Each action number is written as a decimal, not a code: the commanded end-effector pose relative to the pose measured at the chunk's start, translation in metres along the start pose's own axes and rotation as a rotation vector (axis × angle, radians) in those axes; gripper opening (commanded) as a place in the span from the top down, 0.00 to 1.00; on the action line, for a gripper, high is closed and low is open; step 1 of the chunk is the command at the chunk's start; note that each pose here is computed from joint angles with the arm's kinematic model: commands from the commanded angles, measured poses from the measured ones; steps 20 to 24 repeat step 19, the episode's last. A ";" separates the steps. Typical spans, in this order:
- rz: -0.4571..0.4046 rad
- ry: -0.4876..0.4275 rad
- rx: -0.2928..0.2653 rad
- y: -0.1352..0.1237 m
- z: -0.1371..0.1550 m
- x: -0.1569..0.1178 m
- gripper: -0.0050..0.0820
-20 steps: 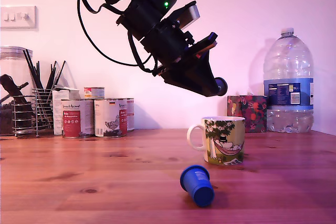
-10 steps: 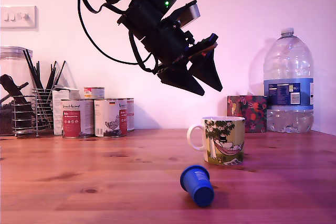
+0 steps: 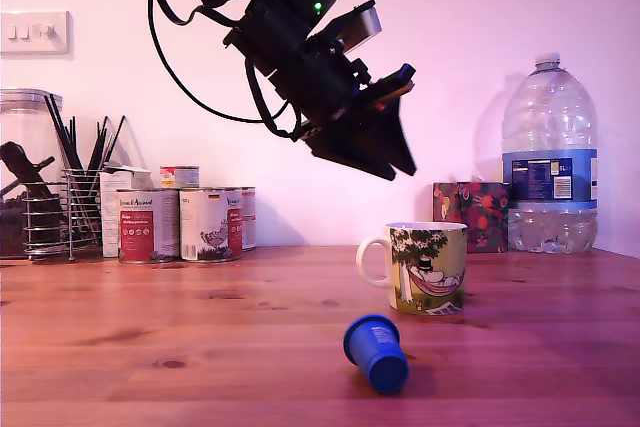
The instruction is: Pick up the coffee capsules from the table one by one and drop them inside the nearest coffee cup
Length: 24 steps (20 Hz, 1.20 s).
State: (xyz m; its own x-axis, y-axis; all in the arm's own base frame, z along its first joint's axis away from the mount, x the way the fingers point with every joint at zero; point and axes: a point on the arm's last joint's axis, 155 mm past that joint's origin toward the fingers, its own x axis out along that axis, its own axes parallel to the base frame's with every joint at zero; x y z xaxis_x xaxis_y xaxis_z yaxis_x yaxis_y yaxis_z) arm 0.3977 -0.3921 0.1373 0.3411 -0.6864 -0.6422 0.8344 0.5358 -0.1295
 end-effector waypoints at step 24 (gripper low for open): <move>0.081 -0.259 0.003 -0.026 -0.017 -0.157 0.96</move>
